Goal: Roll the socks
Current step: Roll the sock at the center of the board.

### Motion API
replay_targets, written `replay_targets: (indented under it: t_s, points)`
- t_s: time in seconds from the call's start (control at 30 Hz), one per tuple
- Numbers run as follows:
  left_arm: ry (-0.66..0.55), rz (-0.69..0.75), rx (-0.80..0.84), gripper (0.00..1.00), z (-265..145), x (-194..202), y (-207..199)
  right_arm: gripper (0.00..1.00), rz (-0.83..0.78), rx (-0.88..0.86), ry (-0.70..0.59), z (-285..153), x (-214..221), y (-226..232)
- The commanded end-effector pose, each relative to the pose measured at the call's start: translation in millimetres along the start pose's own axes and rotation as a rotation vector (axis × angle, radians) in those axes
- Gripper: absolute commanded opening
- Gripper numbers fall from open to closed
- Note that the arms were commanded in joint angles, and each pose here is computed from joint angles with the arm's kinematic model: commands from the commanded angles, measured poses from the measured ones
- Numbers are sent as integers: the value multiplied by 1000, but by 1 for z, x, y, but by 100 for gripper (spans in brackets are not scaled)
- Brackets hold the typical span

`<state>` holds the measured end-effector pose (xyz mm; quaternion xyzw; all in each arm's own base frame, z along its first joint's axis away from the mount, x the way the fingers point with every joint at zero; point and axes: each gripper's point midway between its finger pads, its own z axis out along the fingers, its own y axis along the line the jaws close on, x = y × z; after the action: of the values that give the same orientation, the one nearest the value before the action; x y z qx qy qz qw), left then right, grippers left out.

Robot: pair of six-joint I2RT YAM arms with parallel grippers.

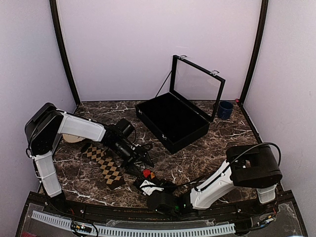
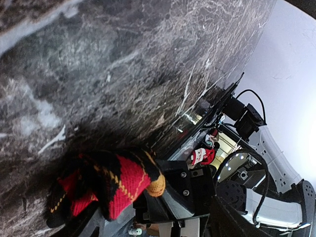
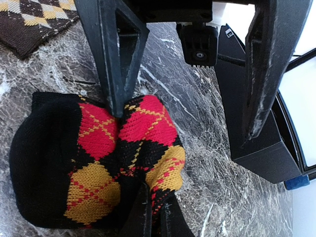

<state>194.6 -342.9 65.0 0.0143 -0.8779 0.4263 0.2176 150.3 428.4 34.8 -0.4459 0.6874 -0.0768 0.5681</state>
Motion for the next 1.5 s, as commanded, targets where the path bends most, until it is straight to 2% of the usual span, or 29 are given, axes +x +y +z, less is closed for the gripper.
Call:
replay_targets:
  t_s: [0.0, 0.2, 0.73, 1.03, 1.23, 1.47]
  points:
    - [29, 47, 15, 76, -15, 22, -18, 0, 23, -18, -15, -5, -3, 0]
    - [34, 46, 16, 77, -18, 29, -17, 0, 29, -16, -8, -5, -1, 0]
    - [40, 4, -2, 77, 0, 3, -9, 0, 30, -14, -32, -5, -11, -1]
    - [43, -11, -20, 66, 6, -8, -7, 0, 23, -16, -41, -5, -14, 0]
    - [61, -31, -40, 63, 9, -3, 8, 0, 25, -14, -43, -5, -14, -3]
    - [77, -47, -62, 54, 12, 4, 24, 0, 31, -9, -50, -6, -15, -4]
